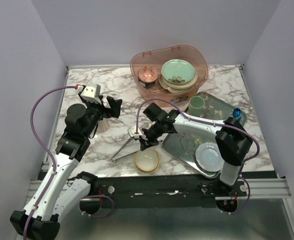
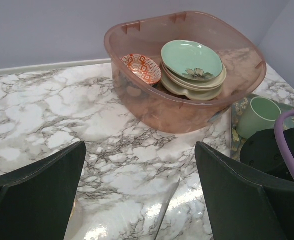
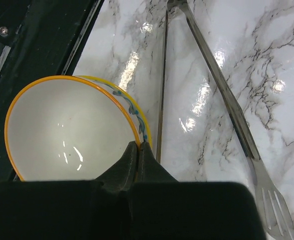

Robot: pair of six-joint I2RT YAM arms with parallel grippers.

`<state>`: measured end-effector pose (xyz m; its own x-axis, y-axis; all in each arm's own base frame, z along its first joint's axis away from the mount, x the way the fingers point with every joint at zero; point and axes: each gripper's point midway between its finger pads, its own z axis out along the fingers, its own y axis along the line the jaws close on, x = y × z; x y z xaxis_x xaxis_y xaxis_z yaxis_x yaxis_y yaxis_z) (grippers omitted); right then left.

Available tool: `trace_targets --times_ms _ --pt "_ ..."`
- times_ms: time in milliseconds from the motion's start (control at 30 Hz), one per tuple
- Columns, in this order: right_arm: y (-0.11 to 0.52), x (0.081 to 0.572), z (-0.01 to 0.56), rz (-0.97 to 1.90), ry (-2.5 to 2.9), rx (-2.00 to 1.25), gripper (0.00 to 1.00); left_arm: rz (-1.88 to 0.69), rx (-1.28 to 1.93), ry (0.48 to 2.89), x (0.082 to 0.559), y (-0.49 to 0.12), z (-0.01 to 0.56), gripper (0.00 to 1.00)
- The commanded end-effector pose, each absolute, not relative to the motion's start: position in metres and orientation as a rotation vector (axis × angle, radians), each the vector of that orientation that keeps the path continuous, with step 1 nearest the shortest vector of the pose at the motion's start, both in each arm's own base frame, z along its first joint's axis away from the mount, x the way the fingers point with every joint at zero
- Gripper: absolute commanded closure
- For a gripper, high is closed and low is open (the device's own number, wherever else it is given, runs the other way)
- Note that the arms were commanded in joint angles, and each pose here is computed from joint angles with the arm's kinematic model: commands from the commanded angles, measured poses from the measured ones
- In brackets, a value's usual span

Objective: Place the mixed dishes into the plastic bin
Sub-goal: Pick up the bowl from the center of the board.

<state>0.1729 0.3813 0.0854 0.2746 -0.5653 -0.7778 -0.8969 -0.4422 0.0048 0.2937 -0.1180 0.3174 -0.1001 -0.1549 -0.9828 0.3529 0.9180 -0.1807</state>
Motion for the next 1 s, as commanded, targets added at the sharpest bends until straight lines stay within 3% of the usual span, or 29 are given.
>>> trace_targets --times_ms 0,533,967 --pt "0.386 0.168 0.108 1.034 1.26 -2.113 1.0 -0.411 0.147 1.599 0.295 -0.113 0.319 0.01" --pt "0.368 0.175 0.155 1.067 1.242 -2.041 1.0 -0.447 0.152 1.605 0.295 -0.118 0.318 0.01" --pt "0.323 0.217 0.216 1.112 1.352 -1.791 1.0 -0.51 0.169 1.594 0.291 -0.126 0.323 0.01"
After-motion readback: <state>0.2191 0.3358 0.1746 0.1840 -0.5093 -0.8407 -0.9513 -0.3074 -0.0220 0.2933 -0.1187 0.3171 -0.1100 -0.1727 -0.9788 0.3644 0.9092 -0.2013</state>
